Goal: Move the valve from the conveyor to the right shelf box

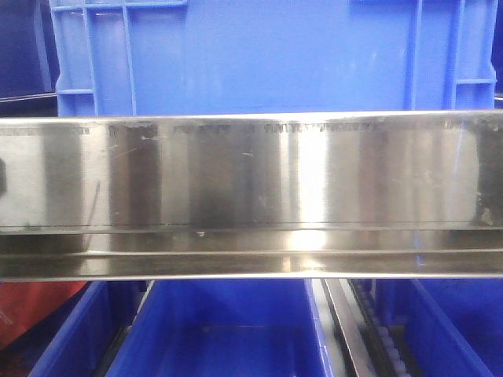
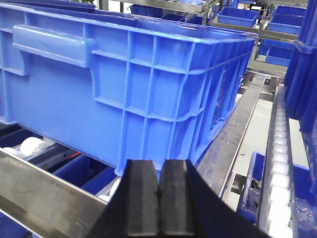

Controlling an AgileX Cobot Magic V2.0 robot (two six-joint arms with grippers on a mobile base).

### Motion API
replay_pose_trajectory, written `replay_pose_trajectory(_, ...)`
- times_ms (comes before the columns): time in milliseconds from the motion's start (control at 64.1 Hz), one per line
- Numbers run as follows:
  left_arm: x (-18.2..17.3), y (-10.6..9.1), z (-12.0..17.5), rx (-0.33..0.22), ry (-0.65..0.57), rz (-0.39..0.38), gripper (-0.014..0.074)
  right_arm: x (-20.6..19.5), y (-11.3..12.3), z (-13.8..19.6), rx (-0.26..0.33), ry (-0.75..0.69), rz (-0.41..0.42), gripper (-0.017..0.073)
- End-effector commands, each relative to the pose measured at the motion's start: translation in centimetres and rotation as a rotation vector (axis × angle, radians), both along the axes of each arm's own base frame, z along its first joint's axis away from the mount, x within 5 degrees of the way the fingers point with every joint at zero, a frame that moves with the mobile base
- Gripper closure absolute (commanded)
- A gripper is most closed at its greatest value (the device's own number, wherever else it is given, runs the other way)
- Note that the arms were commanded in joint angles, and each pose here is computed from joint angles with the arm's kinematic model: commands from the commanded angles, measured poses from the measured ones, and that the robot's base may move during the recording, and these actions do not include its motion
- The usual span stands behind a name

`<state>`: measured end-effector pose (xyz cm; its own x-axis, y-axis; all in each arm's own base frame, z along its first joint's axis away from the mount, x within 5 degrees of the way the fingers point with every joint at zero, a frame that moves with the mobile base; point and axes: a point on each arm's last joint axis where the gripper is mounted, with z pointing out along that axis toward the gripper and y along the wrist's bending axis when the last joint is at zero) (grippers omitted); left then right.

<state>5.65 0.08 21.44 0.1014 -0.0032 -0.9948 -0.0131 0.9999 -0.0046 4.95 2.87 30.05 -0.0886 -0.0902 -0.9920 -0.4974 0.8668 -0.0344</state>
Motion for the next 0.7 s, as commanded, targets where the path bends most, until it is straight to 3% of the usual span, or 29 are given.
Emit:
replay_pose_trajectory(0, -0.1, 0.0, 0.3, -0.013, -0.028, 0.005, 0.0705, 0.0, 0.0, 0.2, 0.004, -0.028, -0.004, 0.0721)
replay_pose_trajectory(203, -0.1, 0.0, 0.3, -0.013, -0.028, 0.005, 0.0705, 0.1, -0.2, 0.2, 0.002, -0.029, -0.028, 0.0721)
replay_pose_trajectory(499, -0.1, 0.0, 0.3, -0.013, -0.028, 0.005, 0.0705, 0.7, -1.9, -1.1, 0.037, -0.103, -0.345, 0.0721)
replay_pose_trajectory(686, -0.1, 0.0, 0.3, -0.013, -0.028, 0.005, 0.0705, 0.4, -2.4, -4.3, 0.076, -0.148, -0.439, 0.0721)
